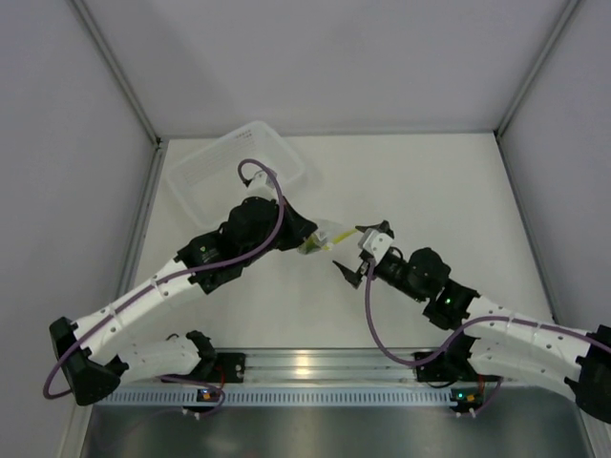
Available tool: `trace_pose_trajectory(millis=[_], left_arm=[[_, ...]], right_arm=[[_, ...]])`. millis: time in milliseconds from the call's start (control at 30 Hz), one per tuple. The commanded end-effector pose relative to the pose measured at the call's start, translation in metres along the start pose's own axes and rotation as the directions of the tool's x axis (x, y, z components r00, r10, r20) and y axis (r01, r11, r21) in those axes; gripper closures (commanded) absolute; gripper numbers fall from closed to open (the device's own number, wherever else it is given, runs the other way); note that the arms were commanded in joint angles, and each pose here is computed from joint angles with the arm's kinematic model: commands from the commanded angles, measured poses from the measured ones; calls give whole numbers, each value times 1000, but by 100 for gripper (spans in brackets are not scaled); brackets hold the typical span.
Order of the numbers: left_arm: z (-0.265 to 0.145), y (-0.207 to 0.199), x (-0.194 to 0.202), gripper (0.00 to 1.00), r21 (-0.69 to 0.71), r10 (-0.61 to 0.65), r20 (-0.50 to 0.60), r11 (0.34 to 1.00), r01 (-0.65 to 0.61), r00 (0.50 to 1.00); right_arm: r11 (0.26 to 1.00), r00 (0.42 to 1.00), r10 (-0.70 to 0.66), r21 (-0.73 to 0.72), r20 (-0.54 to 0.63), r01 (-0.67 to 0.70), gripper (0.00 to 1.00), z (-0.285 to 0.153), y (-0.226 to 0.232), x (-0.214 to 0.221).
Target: Open the zip-top bag and remove the fake food
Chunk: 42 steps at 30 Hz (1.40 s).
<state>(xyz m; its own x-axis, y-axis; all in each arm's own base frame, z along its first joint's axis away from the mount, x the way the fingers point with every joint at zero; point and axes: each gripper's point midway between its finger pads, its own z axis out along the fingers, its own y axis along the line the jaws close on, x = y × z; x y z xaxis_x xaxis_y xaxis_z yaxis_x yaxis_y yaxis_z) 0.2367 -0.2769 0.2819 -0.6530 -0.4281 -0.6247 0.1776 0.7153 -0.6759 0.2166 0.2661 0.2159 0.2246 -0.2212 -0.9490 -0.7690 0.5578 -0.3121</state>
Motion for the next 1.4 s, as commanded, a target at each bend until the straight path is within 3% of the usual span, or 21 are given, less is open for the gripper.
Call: trace_pose_trajectory(millis=[0,267,467,500,667,733,767,867,933,967,1033,1067,1167,1267,1333,1367], left_arm=[[-15,-26,-18,100,85,-16,28,996,14,999],[-15,-31,-16,100,100,-5,9,995,4,1000],[-17,-37,-15,100,128,4,-11,992,-2,1000],[-17,-37,-14,100,129,6,-14,992,-4,1000],[-19,-35,-16,100,118,16,-6,993,-15,1000],[-18,-29,-18,100,87,33,6,996,-34,999],[-20,-28,-23,100,82,42,22,996,-44,999],[-27,-17,-43,100,30,89,118,995,-93,989],[-34,-18,-55,83,23,156,158,987,-162,975],[-36,-18,-59,60,16,177,172,983,-182,969],[-38,-19,-64,40,13,247,184,967,-253,951],[-38,-19,-64,24,12,271,184,960,-278,945],[-37,-11,-69,3,-21,353,221,934,-358,909],[-42,-14,-65,2,45,447,290,877,-478,846],[-52,-25,-63,2,121,501,361,811,-572,787],[-62,-35,-53,2,208,520,427,739,-640,740]], right_arm=[[992,987,-46,124,154,27,2,3,-27,-50],[991,977,-74,128,199,49,5,1,-30,-63],[996,983,-67,68,170,56,44,17,-22,-66],[997,983,-55,65,173,44,58,19,-21,-67],[1000,980,-26,-2,197,27,77,23,-10,-72],[1000,980,-15,-17,200,19,95,22,-7,-74],[999,979,-12,-36,204,19,100,21,-4,-77],[997,987,19,-75,161,-6,100,21,1,-74],[990,992,72,-132,108,-57,100,23,11,-72],[986,992,88,-149,89,-74,100,24,14,-70],[972,991,129,-202,35,-119,100,25,24,-66],[967,988,151,-210,22,-143,100,26,26,-68],[950,980,197,-239,-35,-200,100,22,34,-63],[918,961,264,-284,-83,-276,100,15,45,-62],[890,947,293,-326,-129,-320,100,10,54,-60],[866,925,329,-329,-190,-376,100,5,59,-58]])
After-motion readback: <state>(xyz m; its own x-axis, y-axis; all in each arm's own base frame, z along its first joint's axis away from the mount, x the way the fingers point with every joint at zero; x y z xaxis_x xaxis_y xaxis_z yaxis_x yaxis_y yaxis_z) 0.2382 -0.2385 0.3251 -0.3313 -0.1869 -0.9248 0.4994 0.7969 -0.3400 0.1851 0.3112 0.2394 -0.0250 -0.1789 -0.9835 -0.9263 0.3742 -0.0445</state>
